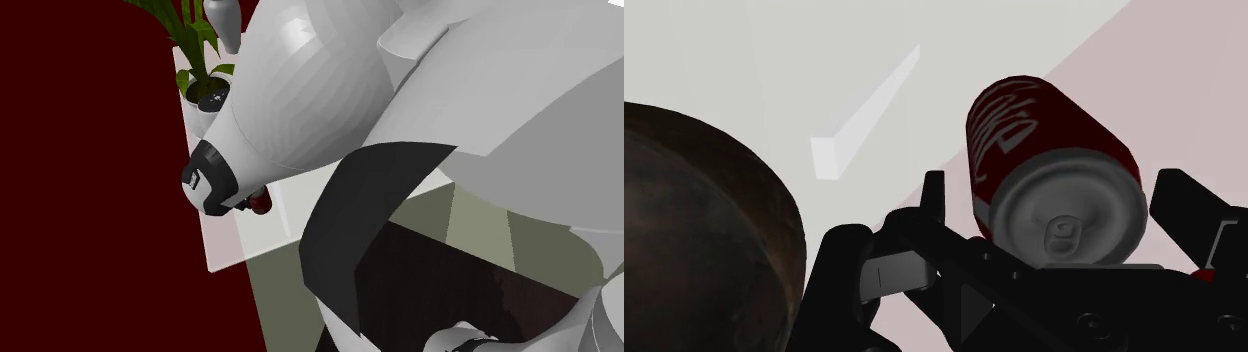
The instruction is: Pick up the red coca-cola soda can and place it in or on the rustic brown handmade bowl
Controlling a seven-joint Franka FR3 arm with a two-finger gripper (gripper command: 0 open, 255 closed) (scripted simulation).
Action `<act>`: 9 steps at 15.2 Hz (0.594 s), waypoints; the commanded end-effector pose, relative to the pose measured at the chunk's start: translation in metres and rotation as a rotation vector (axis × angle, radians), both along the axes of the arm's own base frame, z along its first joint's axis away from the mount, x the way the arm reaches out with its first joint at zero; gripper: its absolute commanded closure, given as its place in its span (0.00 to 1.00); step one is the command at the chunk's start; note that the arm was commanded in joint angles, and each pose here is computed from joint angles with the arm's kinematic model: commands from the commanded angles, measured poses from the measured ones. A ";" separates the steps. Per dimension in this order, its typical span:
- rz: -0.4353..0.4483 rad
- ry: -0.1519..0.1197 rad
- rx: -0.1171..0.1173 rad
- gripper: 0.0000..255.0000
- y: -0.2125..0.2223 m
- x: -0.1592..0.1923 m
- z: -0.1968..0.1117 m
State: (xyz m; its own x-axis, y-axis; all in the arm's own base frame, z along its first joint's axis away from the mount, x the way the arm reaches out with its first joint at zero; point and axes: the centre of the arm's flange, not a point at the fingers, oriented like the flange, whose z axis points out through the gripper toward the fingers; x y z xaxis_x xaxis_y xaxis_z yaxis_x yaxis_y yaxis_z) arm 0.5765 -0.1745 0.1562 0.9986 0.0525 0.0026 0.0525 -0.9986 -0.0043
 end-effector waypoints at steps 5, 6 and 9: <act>0.000 0.000 0.000 0.00 0.000 0.000 -0.001; 0.000 0.000 0.000 1.00 0.000 0.000 -0.001; 0.000 0.000 0.000 1.00 0.000 0.000 -0.001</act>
State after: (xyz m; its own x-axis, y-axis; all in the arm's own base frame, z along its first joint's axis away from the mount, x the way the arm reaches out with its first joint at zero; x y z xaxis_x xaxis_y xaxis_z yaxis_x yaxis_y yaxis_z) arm 0.5768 -0.1743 0.1554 0.9986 0.0526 0.0032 0.0526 -0.9986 -0.0042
